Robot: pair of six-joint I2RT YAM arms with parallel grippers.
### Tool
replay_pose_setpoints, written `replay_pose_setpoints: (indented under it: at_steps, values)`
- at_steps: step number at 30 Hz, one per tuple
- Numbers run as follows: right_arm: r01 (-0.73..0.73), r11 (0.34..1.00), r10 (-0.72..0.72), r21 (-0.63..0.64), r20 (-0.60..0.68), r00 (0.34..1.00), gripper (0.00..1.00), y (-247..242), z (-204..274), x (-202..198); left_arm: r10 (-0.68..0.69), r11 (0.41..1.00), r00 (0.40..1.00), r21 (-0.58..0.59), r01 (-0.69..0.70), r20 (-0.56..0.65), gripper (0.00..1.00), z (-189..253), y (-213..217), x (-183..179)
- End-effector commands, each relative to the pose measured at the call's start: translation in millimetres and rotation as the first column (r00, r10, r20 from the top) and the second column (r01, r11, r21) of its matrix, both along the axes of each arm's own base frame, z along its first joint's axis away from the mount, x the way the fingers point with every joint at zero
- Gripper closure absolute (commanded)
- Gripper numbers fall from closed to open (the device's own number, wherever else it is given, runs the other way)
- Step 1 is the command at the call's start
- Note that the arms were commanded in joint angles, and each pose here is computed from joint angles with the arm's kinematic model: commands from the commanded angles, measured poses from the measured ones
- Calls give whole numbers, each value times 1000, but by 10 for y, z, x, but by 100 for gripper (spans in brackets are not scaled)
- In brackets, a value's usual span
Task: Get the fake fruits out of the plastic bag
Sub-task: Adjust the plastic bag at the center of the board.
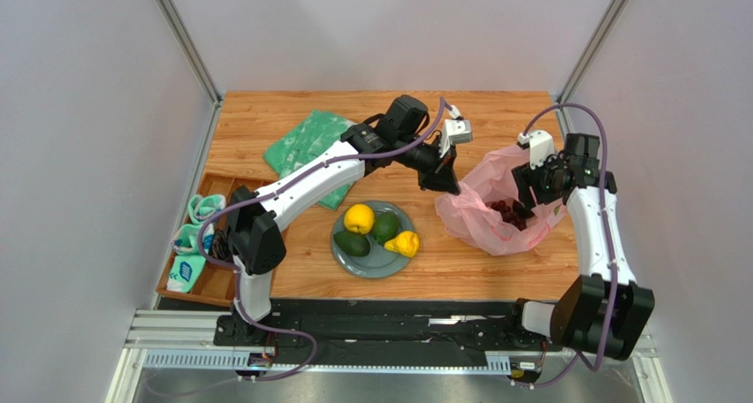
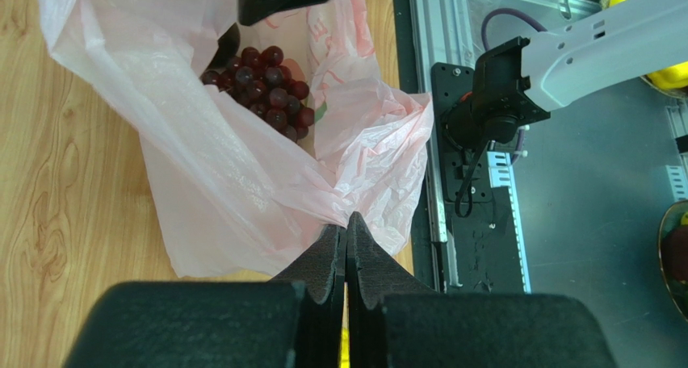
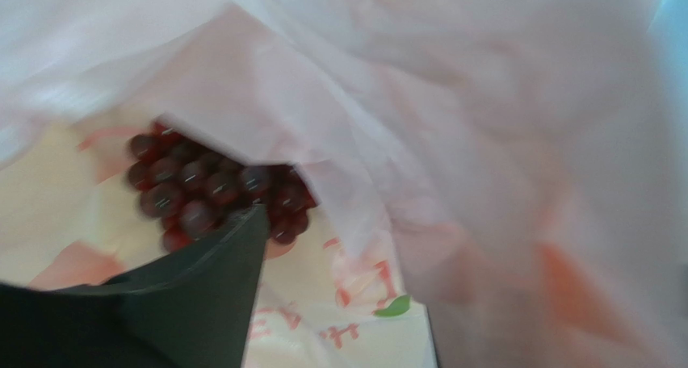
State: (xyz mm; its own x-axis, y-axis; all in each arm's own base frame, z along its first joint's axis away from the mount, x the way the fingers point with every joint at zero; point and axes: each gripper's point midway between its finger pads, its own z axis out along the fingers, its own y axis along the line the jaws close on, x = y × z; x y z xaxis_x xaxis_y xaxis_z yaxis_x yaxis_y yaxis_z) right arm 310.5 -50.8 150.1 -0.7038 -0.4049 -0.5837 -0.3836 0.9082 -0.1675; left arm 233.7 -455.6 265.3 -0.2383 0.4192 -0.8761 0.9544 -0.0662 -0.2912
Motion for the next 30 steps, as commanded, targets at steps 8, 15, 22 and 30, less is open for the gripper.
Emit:
replay_pose_setpoints:
  at_steps: [8, 15, 22, 30]
  values:
    - [-323, 913, 352, 248, -85, 932, 52, 686, -5, -430, -17, 997, 999, -68, 19, 32, 100, 243, -36, -33]
    - [-281, 957, 287, 79, -90, 954, 60, 444, -301, 48, -17, 998, 999, -67, 19, 31, 100, 227, -34, -35]
    - [9, 974, -8, -225, 4, 1000, 44, -354, -173, 439, -9, 999, 998, -48, 11, 58, 100, 190, 44, -43]
    - [-120, 991, 123, -65, 43, 991, 46, 46, 47, 257, -25, 997, 999, -67, 27, 41, 100, 226, 8, -63]
